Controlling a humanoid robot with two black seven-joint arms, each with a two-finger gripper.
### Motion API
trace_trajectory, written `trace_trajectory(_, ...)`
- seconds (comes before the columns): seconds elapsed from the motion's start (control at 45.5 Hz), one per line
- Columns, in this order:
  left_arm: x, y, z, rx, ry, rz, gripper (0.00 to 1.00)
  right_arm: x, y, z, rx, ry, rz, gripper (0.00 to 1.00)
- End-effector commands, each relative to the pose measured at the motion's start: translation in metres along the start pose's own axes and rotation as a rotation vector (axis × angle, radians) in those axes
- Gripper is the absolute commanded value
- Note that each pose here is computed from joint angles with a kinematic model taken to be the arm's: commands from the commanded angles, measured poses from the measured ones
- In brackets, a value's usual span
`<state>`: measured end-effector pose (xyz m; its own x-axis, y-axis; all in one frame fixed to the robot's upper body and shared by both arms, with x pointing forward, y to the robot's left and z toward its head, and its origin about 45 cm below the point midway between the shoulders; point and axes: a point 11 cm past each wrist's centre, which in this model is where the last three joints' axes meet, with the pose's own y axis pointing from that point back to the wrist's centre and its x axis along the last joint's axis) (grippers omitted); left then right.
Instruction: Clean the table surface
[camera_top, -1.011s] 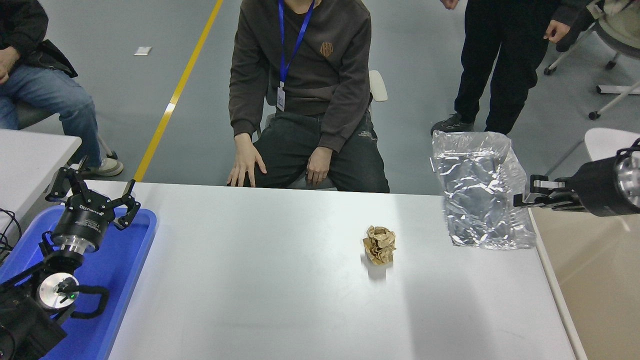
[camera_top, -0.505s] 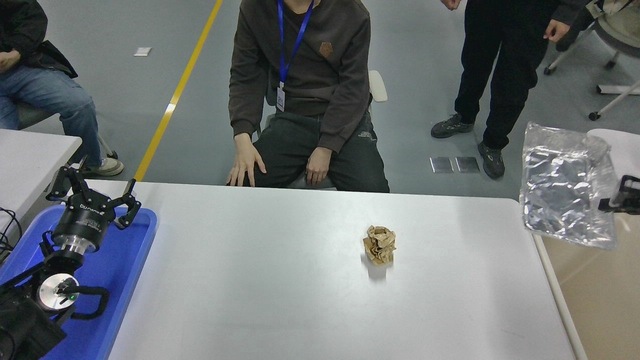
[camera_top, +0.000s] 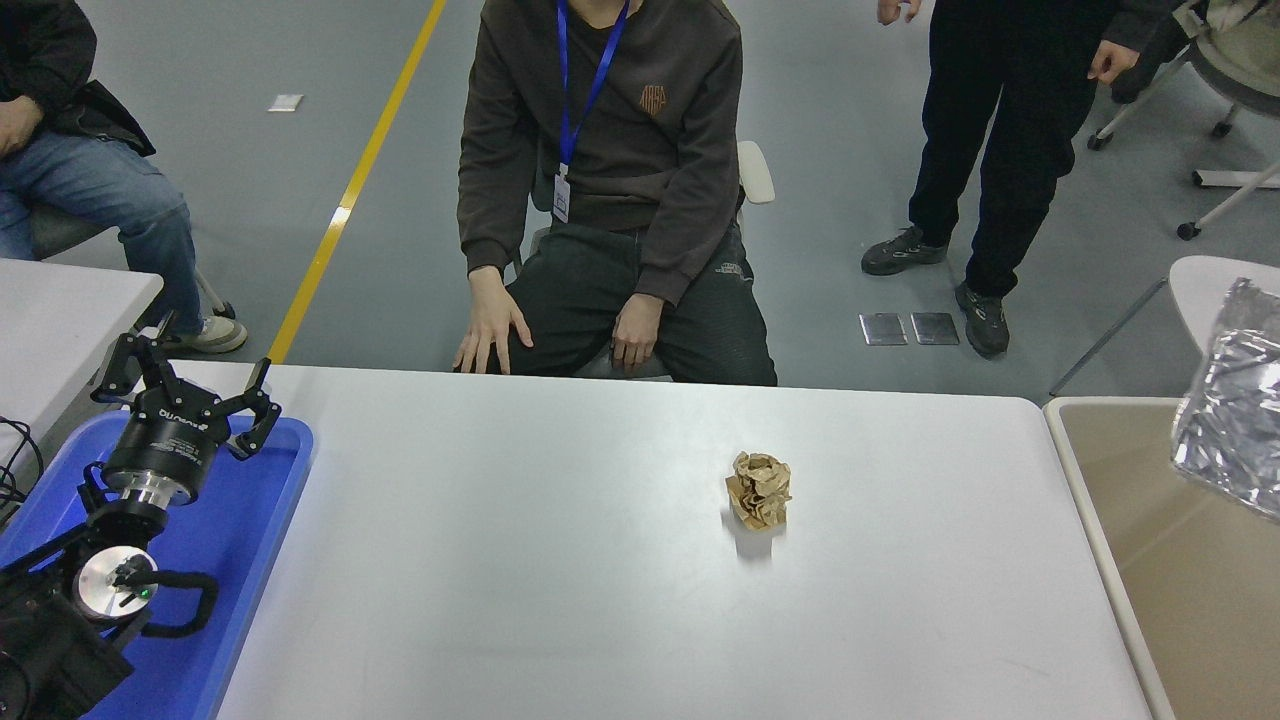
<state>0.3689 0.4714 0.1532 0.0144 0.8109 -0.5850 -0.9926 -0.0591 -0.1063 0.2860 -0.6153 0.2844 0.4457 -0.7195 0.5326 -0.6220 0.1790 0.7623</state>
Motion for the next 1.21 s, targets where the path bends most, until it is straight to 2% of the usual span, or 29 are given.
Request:
trace_trajectory(0.0,0.000,0.000,0.000,0.000,-0.001,0.001,1.00,-0.003,-0.011,0.050,-0.041,-0.140,0.068,0.00)
trace_trajectory(0.484,0.000,0.000,0.000,0.000,0.000,0.001,1.00,-0.047,-0.061,0.117,-0.162,-0.331,0.183,0.00)
trace_trajectory(1.055,0.000,0.000,0.000,0.001,-0.001,0.001,1.00,-0.105,-0.103,0.141,-0.303,-0.409,0.345,0.00)
trace_trajectory(1.187,0.000,0.000,0.000,0.001,-0.001,0.001,1.00,-0.114,-0.114,0.131,-0.309,-0.418,0.389,0.00)
